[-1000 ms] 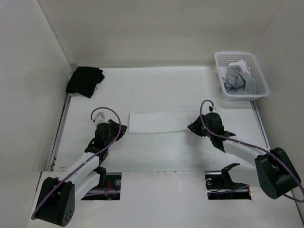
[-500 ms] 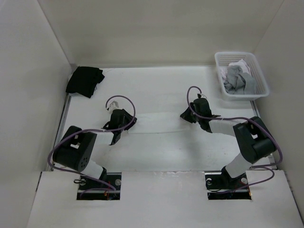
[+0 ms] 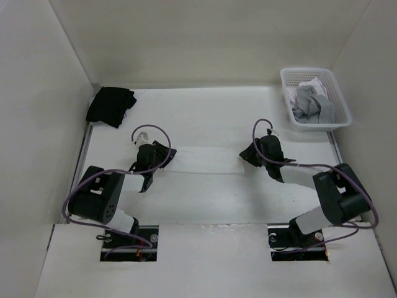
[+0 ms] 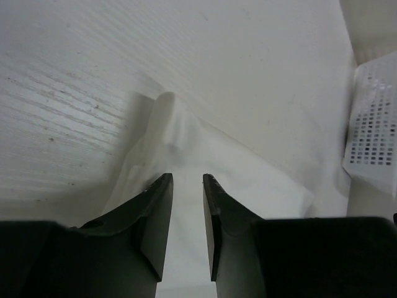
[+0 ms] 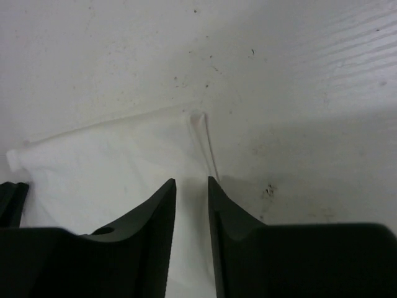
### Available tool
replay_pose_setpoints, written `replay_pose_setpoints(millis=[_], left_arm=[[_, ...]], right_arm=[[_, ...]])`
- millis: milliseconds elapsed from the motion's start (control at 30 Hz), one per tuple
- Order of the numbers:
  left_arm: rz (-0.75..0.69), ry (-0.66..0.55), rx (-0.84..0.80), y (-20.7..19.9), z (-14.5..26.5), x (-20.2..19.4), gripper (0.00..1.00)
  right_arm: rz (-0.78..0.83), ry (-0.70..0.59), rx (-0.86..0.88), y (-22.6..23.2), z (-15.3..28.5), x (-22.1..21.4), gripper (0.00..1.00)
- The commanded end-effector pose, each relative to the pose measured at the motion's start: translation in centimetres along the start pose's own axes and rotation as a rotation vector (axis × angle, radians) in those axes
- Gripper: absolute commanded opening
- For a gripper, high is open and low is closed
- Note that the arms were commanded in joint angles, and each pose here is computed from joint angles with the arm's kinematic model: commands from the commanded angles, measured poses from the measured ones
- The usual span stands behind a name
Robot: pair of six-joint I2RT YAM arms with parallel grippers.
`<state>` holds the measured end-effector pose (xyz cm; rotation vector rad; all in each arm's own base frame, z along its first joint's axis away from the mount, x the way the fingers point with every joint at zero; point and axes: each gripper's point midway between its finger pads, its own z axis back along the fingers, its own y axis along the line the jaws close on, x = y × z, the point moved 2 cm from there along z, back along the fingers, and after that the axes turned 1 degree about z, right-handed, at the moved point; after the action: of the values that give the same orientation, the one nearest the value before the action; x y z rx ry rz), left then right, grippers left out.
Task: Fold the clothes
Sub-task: Fold the tank top
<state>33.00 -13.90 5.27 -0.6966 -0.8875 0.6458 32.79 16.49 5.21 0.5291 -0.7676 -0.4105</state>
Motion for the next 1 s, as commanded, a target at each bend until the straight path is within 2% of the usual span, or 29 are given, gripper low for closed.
replay_pose_setpoints(millis=[0,67,200,300,467,533,667,733,800,967], left_arm=[[-0.007,-0.046,-0.187,-5.1,2.0,1.7,0.27],[-0.022,-0.048,-0.2,-5.8,2.7,1.9,0.28],[-0.051,-0.05,-0.208,-6.5,3.3,2.2,0.28],[-0.058,-0.046,-0.232,-7.2,4.0,2.1,0.28],[-0.084,-0.045,-0.256,-8.1,4.6,2.0,0.28],[-0.088,-0.043,-0.261,-8.3,4.7,1.9,0.28],[-0.093,-0.038,-0.277,-8.9,4.8,1.8,0.28],[-0.101,-0.03,-0.293,-9.5,4.9,1.5,0.28],[-0.108,-0.022,-0.305,-9.8,5.1,1.3,0.28],[-0.102,-0.003,-0.328,-10.2,6.0,0.5,0.28]], right_arm=[[-0.005,-0.096,0.068,1.4,2.1,1.7,0.39],[-0.006,-0.047,0.057,0.5,2.3,0.4,0.44],[-0.032,0.031,0.065,-0.2,2.4,-1.5,0.44],[-0.048,0.068,0.074,-0.2,2.4,-1.8,0.48],[-0.074,0.168,0.126,0.2,1.3,-2.7,0.45],[-0.097,0.194,0.144,0.2,0.9,-3.0,0.42],[-0.153,0.186,0.166,0.1,0.5,-2.7,0.28],[-0.186,0.164,0.181,0.0,0.7,-2.3,0.15],[-0.203,0.125,0.197,-0.1,1.2,-1.6,0.08],[-0.185,0.006,0.152,-0.9,4.8,0.0,0.03]])
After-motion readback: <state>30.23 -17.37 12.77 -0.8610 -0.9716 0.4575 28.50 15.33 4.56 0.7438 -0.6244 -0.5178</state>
